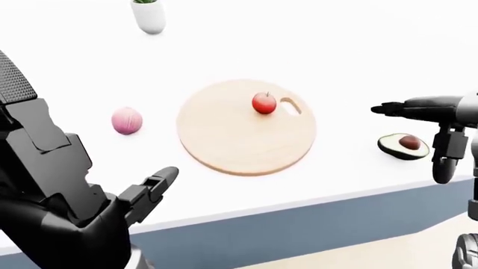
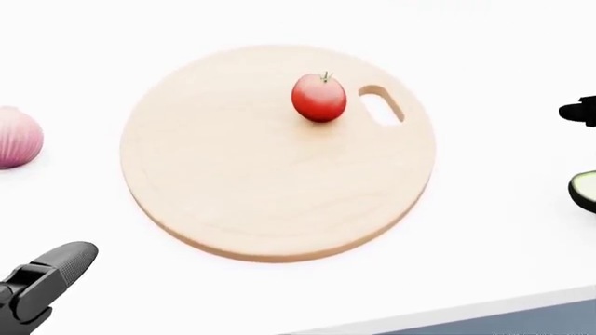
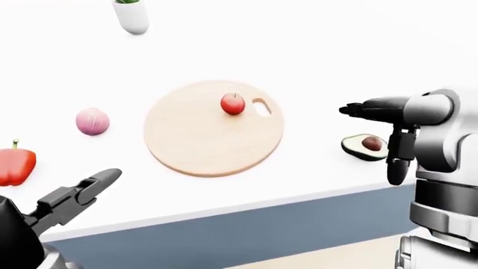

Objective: Place the avocado, onion, tomato and bell pepper on the cutting board.

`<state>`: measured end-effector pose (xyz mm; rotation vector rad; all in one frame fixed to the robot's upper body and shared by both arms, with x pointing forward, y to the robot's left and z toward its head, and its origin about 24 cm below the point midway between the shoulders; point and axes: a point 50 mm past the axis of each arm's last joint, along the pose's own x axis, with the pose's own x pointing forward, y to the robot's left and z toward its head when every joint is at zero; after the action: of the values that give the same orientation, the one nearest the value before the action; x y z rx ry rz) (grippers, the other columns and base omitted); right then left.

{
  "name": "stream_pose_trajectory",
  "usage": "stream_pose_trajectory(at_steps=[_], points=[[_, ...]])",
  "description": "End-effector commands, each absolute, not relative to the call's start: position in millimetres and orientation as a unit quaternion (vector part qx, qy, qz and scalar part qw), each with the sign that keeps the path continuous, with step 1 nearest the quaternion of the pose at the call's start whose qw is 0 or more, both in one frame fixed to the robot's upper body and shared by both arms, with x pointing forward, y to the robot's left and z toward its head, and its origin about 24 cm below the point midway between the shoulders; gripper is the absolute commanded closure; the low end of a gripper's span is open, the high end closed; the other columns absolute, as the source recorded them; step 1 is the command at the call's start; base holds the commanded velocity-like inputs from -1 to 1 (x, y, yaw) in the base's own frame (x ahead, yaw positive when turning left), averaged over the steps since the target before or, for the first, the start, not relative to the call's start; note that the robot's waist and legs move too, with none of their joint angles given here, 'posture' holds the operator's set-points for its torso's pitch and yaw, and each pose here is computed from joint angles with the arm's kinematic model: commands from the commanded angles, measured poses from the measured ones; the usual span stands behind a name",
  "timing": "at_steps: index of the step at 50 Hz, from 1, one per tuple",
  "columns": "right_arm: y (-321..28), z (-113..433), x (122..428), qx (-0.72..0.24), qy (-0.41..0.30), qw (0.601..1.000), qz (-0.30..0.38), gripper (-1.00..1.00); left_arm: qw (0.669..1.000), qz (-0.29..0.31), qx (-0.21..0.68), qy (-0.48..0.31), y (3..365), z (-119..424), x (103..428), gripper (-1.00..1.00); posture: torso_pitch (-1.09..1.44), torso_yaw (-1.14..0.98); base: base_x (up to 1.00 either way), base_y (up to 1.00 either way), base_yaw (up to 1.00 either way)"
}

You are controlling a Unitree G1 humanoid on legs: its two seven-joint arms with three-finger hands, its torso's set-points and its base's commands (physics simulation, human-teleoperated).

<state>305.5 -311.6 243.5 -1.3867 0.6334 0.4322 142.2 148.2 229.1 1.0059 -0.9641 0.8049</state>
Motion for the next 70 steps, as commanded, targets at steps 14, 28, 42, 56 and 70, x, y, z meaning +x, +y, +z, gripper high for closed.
stream_pose_trajectory(at_steps=[14, 28, 42, 56, 70], points=[[-312, 266, 319, -0.642, 0.236, 0.715, 0.142, -1.0, 0.685, 0.367, 0.442, -0.448, 147, 234, 137, -1.0, 0.0, 0.0, 0.0, 0.0, 0.0], [-311, 248, 325, -0.634, 0.242, 0.718, 0.152, -1.0, 0.686, 0.366, 0.441, -0.448, 147, 234, 138, -1.0, 0.0, 0.0, 0.0, 0.0, 0.0], [-315, 236, 323, -0.628, 0.252, 0.72, 0.153, -1.0, 0.686, 0.365, 0.443, -0.448, 147, 233, 138, -1.0, 0.0, 0.0, 0.0, 0.0, 0.0], [-332, 228, 315, -0.634, 0.28, 0.709, 0.131, -1.0, 0.687, 0.364, 0.443, -0.447, 146, 233, 138, -1.0, 0.0, 0.0, 0.0, 0.0, 0.0], [-337, 215, 308, -0.61, 0.309, 0.716, 0.141, 1.0, 0.69, 0.361, 0.442, -0.446, 146, 232, 138, -1.0, 0.0, 0.0, 0.0, 0.0, 0.0]])
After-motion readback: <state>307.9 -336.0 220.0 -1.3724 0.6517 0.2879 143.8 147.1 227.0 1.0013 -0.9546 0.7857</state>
